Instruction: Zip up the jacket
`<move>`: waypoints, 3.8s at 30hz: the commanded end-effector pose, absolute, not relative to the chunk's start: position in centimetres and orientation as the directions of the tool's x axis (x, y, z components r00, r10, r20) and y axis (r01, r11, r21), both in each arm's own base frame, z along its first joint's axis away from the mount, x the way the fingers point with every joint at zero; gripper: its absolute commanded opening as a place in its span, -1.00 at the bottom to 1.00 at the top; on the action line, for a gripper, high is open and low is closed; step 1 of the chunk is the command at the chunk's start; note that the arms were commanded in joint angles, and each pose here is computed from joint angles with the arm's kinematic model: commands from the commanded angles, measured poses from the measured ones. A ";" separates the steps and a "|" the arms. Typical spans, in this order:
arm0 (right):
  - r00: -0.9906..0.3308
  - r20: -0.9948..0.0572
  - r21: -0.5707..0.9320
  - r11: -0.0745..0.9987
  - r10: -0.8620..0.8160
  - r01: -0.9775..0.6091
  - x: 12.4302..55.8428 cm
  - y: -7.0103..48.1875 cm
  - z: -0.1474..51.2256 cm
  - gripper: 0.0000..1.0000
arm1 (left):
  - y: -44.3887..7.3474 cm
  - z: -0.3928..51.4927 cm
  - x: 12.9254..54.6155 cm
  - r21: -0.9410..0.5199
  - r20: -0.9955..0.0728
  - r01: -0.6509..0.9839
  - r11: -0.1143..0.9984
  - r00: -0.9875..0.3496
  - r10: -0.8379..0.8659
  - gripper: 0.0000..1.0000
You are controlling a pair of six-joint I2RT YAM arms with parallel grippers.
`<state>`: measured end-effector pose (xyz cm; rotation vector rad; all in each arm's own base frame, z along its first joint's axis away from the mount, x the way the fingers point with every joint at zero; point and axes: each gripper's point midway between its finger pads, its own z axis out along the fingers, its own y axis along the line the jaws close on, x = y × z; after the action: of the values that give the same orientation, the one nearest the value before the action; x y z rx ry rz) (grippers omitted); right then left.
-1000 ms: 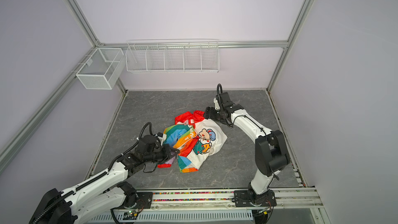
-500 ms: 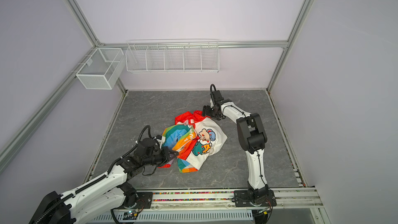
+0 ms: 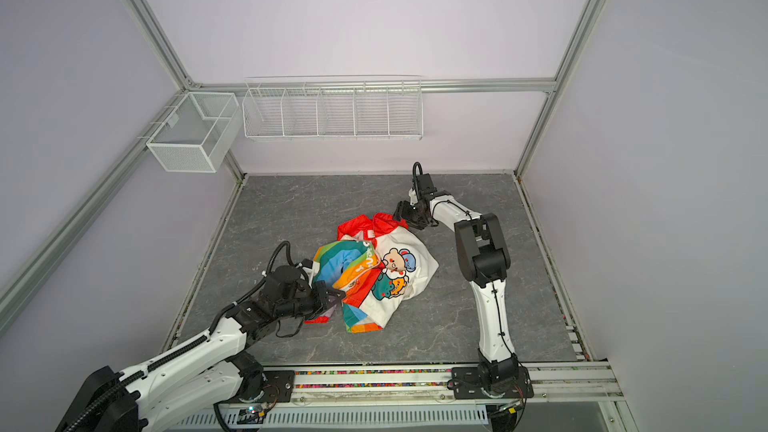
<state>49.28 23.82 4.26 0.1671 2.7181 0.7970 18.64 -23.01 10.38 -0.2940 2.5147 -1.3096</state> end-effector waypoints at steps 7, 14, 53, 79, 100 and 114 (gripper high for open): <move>-0.936 -0.222 0.661 0.748 0.272 0.060 50.4 24.3 5.3 -0.81 | -22.8 10.9 19.3 -0.820 -0.177 -0.052 0.570 -0.924 -0.340 -1.00; -0.881 -0.259 0.680 0.722 0.396 0.125 50.9 18.3 9.2 -0.86 | -20.7 11.3 21.0 -0.735 -0.333 -0.006 0.678 -0.867 -0.370 -1.00; -0.560 -0.313 0.604 0.615 0.767 0.506 39.6 -5.6 14.2 0.13 | -19.6 10.7 28.8 -0.346 -0.486 0.178 0.921 -0.874 -0.014 -1.00; -0.845 -0.281 0.614 0.762 0.454 0.205 47.9 19.9 11.1 0.16 | -20.5 10.2 27.8 -0.424 -0.464 0.193 0.885 -0.885 -0.029 -1.00; -0.869 -0.242 0.643 0.742 0.431 0.190 49.9 20.9 9.2 -0.85 | -20.9 10.7 27.5 -0.451 -0.463 0.203 0.869 -0.886 -0.033 -1.00; -0.858 -0.306 0.703 0.705 0.413 0.089 48.9 18.5 14.2 -0.86 | -20.3 11.9 26.8 -0.449 -0.478 0.203 0.870 -0.878 -0.041 -1.00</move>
<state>49.15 19.19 12.98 0.4257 2.5023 0.9568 27.26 -20.92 11.61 0.1291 2.5565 -0.6959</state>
